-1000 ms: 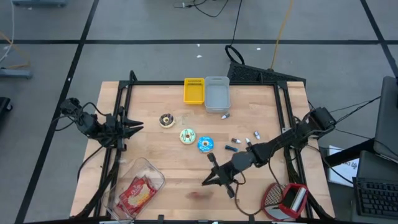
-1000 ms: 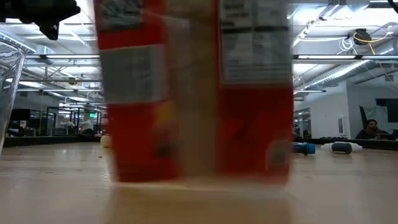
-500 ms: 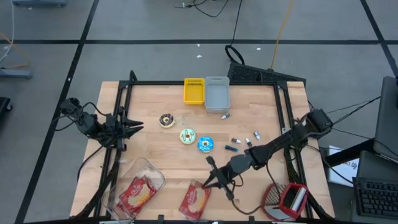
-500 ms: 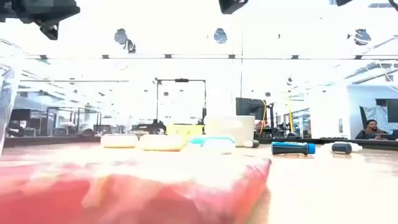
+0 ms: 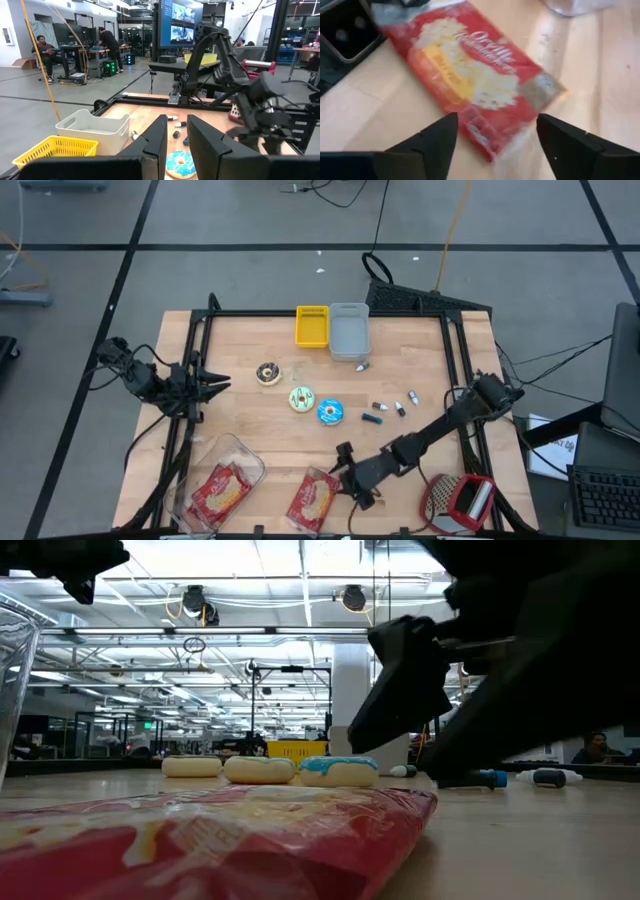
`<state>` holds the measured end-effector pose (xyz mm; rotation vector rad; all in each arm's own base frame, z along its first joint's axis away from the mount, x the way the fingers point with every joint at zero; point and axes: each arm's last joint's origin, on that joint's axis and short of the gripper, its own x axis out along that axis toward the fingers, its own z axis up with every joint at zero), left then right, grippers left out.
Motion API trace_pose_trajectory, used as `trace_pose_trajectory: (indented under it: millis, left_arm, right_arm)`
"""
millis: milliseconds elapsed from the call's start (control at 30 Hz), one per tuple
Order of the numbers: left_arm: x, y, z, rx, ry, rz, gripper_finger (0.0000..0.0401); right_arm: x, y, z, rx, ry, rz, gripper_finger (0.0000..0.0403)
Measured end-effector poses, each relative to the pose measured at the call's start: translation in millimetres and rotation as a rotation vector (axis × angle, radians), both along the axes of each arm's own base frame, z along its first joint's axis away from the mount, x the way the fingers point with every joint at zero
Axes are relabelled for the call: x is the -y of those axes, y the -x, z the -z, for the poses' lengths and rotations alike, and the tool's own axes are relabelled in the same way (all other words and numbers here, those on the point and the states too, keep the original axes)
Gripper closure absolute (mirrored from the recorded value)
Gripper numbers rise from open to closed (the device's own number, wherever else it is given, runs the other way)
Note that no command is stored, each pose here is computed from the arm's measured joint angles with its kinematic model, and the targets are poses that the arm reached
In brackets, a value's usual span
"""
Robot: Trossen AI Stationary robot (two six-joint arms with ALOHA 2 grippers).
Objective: Pick & Place Food Item
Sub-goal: Stack the red popcorn bag on top of the red popcorn bag in the transparent bin
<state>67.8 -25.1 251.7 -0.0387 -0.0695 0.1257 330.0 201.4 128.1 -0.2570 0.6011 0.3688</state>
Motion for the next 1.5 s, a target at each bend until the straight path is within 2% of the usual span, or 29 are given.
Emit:
trace_pose_trajectory:
  millis: [133,267,367,467,600,700,800,933,1033,1133,1300,1500]
  left_arm:
    - [0.0,0.0,0.0,0.001,0.003,0.000,0.0327]
    - [0.0,0.0,-0.1,0.001,0.003,0.000,0.0327]
    - [0.0,0.0,-0.1,0.005,0.033,0.003,0.0327]
    - [0.0,0.0,0.1,0.011,0.088,0.007,0.0327]
    - [0.0,0.0,0.0,0.017,0.129,0.010,0.0327]
    - [0.0,0.0,0.0,0.016,0.126,0.009,0.0327]
    - [0.0,0.0,0.0,0.016,0.128,0.010,0.0327]
    - [0.0,0.0,0.0,0.016,0.127,0.009,0.0327]
    - [0.0,0.0,0.0,0.016,0.127,0.009,0.0327]
    - [0.0,0.0,-0.1,0.017,0.128,0.009,0.0327]
    - [0.0,0.0,-0.4,0.021,0.136,0.010,0.0327]
    - [-0.5,0.4,-4.4,0.057,0.160,0.005,0.0327]
  right_arm:
    - [-24.0,-5.3,10.5,-0.015,0.158,-0.038,0.0128]
    - [-42.0,-22.4,16.9,-0.007,0.255,-0.049,0.0142]
    - [-45.5,-33.3,23.7,0.010,0.354,0.038,0.0159]
    - [-41.5,-38.9,28.8,0.011,0.382,0.067,0.0185]
    - [-34.9,-41.7,33.4,-0.014,0.335,0.122,0.0250]
    - [-30.0,-42.0,36.9,-0.047,0.281,0.137,0.0320]
    - [-26.4,-43.3,37.9,-0.053,0.279,0.154,0.0385]
    - [-21.0,-46.7,37.4,-0.054,0.251,0.193,0.0393]
    - [-20.4,-48.4,24.8,-0.020,0.197,0.205,0.0398]
    - [-20.5,-50.0,4.0,0.050,0.143,0.209,0.0402]
    - [-16.5,-45.1,-57.4,0.190,0.013,0.241,0.0402]
    - [14.0,-26.0,-79.3,0.381,-0.075,0.262,0.0402]
